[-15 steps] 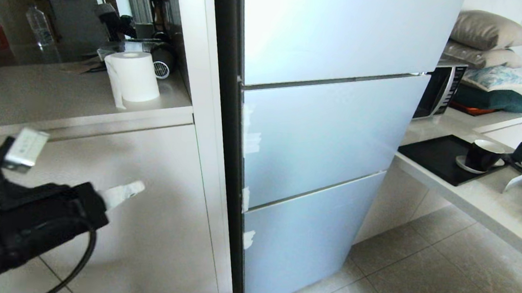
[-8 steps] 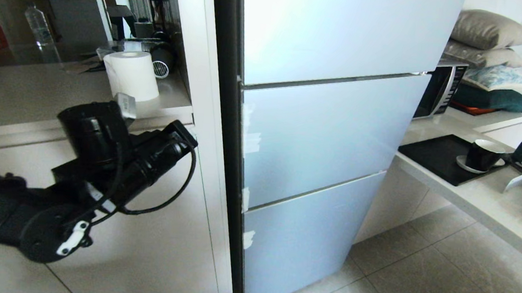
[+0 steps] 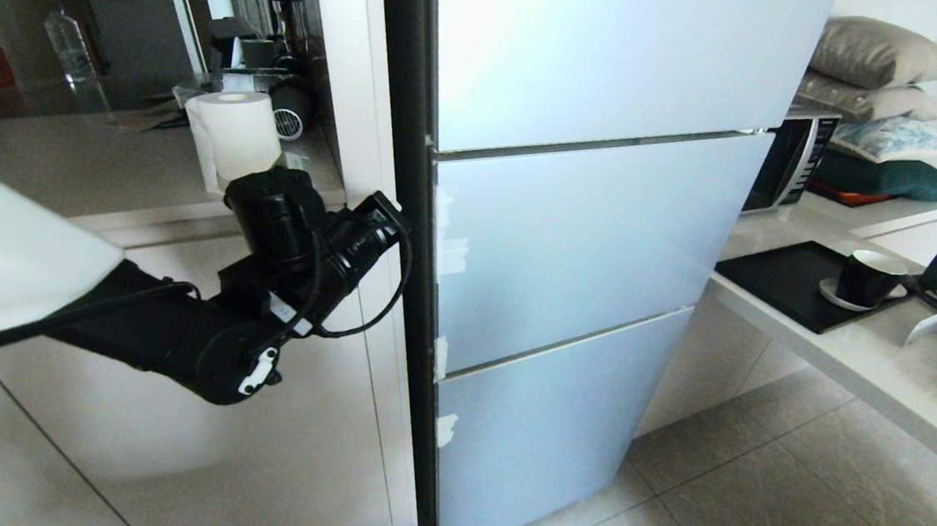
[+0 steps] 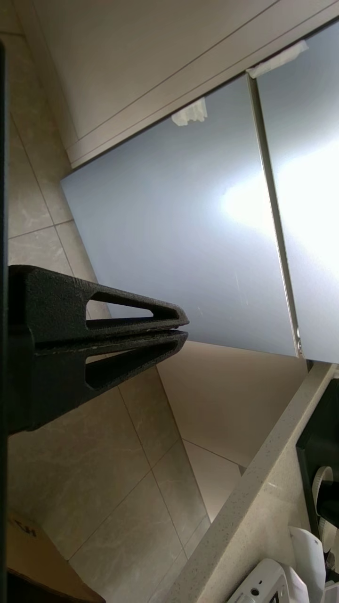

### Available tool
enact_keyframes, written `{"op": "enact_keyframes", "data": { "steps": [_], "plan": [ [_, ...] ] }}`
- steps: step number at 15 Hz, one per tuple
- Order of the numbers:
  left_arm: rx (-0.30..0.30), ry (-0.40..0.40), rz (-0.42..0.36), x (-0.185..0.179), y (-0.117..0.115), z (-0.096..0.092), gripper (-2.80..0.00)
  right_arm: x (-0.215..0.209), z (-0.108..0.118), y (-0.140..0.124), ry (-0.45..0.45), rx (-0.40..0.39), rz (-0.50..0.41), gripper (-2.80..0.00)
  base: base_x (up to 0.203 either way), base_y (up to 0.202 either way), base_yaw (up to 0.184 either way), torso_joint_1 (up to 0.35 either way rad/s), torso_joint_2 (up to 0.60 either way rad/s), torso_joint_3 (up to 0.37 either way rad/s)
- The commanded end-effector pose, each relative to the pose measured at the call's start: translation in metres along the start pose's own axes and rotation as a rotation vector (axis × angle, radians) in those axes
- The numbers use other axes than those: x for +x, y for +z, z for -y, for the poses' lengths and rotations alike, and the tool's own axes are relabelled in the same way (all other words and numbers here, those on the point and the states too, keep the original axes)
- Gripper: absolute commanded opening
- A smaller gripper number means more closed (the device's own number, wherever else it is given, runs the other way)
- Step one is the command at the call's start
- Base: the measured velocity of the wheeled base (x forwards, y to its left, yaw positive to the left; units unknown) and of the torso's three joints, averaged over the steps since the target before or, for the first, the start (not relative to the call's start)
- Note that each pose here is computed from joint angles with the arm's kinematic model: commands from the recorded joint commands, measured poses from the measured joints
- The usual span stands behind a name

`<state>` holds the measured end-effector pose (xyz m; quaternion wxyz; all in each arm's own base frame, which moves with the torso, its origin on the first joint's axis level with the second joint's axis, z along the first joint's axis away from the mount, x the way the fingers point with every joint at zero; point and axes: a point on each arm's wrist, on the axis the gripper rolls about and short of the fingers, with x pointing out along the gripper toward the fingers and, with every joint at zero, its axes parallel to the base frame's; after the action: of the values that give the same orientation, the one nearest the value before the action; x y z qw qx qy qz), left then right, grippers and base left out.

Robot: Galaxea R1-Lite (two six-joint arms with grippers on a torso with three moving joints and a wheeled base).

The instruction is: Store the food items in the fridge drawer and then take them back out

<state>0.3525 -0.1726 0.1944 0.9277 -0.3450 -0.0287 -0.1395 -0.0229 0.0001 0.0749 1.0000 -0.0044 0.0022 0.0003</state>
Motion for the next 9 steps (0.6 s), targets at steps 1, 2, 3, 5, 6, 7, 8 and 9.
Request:
{"op": "enact_keyframes", "data": {
  "steps": [1,2,3,5,6,7,8,9],
  "plan": [
    [-0.006,-0.011,-0.003,0.007,-0.009,0.000,-2.80,0.000,0.000,0.000,0.001,0.000,-0.002,-2.80,0.000,0.000,0.000,0.000,0.00,0.000],
    [-0.010,-0.023,0.008,0.014,-0.011,0.002,-2.80,0.000,0.000,0.000,0.001,0.000,-0.002,-2.80,0.000,0.000,0.000,0.000,0.00,0.000],
    [-0.014,-0.032,0.007,0.020,-0.017,0.003,-2.80,0.000,0.000,0.000,0.001,0.000,-0.002,-2.80,0.000,0.000,0.000,0.000,0.00,0.000],
    [-0.016,-0.066,0.023,0.024,-0.020,0.006,-2.80,0.000,0.000,0.000,0.001,0.000,-0.002,-2.80,0.000,0.000,0.000,0.000,0.00,0.000],
    [-0.017,-0.104,0.049,0.027,-0.022,0.007,-2.80,0.000,0.000,0.000,0.001,0.000,-0.002,-2.80,0.000,0.000,0.000,0.000,0.00,0.000],
    [-0.003,-0.113,0.052,0.031,-0.025,0.007,-2.80,0.000,0.000,0.000,0.001,0.000,-0.002,-2.80,0.000,0.000,0.000,0.000,0.00,0.000],
    [0.003,-0.115,0.061,0.034,-0.026,0.007,-2.80,0.000,0.000,0.000,0.001,0.001,-0.002,-2.80,0.000,0.000,0.000,0.000,0.00,0.000],
    [0.002,-0.115,0.065,0.034,-0.025,0.007,-2.80,0.000,0.000,0.000,0.001,0.000,-0.002,-2.80,0.000,0.000,0.000,0.000,0.00,0.000]
  ]
}}
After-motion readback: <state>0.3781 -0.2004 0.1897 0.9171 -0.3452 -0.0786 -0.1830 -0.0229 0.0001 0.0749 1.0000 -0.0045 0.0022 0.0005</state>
